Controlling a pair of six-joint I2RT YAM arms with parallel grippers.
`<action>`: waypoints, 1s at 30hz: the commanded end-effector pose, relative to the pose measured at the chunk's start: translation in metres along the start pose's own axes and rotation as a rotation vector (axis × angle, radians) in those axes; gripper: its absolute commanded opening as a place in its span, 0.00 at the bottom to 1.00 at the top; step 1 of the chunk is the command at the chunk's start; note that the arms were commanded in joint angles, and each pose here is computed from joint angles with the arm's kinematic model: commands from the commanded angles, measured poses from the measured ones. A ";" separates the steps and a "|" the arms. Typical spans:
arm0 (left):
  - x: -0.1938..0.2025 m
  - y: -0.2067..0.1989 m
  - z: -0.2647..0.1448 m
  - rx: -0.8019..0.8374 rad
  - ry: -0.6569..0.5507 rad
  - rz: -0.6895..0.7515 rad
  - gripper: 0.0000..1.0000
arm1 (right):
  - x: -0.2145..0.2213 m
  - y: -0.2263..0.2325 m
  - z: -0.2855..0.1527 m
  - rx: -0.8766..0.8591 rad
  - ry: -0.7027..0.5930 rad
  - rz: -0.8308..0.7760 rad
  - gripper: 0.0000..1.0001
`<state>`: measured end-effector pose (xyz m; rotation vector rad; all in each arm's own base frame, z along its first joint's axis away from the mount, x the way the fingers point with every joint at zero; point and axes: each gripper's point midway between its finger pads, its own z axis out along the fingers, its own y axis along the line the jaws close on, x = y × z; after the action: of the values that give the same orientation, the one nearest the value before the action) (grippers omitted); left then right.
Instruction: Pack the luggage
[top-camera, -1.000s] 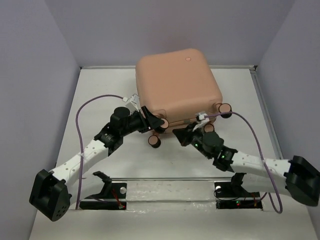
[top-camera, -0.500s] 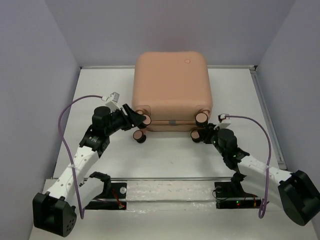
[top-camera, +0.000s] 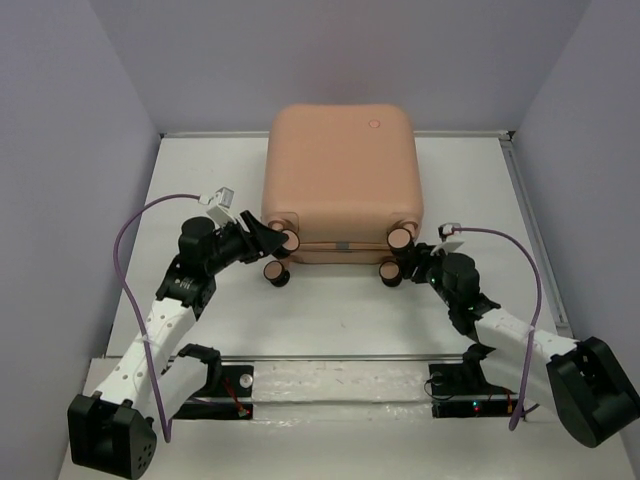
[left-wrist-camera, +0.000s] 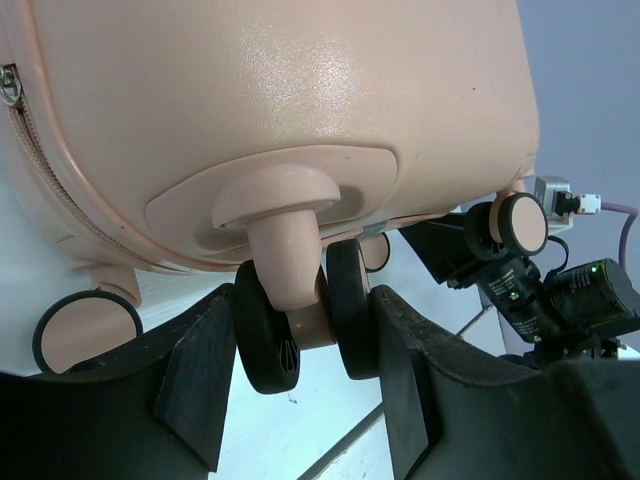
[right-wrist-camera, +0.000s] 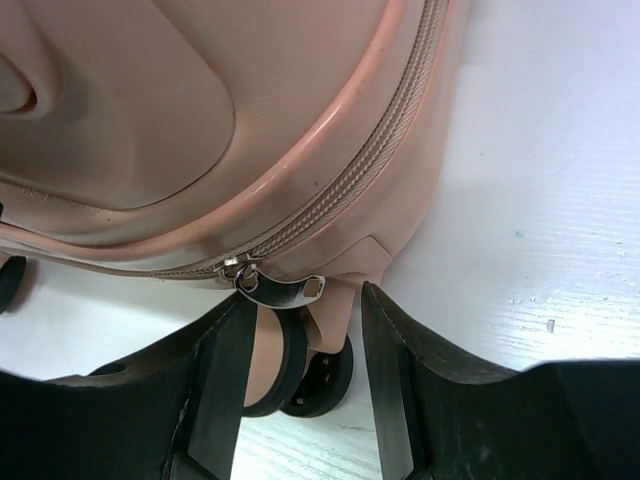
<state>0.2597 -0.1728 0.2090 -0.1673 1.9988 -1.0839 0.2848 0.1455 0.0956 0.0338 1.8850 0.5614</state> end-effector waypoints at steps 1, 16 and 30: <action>-0.019 -0.063 -0.019 0.274 -0.059 0.145 0.06 | -0.041 0.025 0.005 -0.102 -0.115 -0.053 0.52; -0.013 -0.058 -0.017 0.270 -0.046 0.141 0.06 | -0.063 0.043 0.008 -0.183 -0.194 -0.106 0.28; -0.008 -0.060 -0.013 0.314 -0.036 0.103 0.06 | -0.053 0.064 -0.003 -0.265 -0.238 -0.009 0.07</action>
<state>0.2582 -0.1756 0.2068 -0.1661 1.9687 -1.1309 0.2882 0.1572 0.1074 -0.0855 1.8112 0.5955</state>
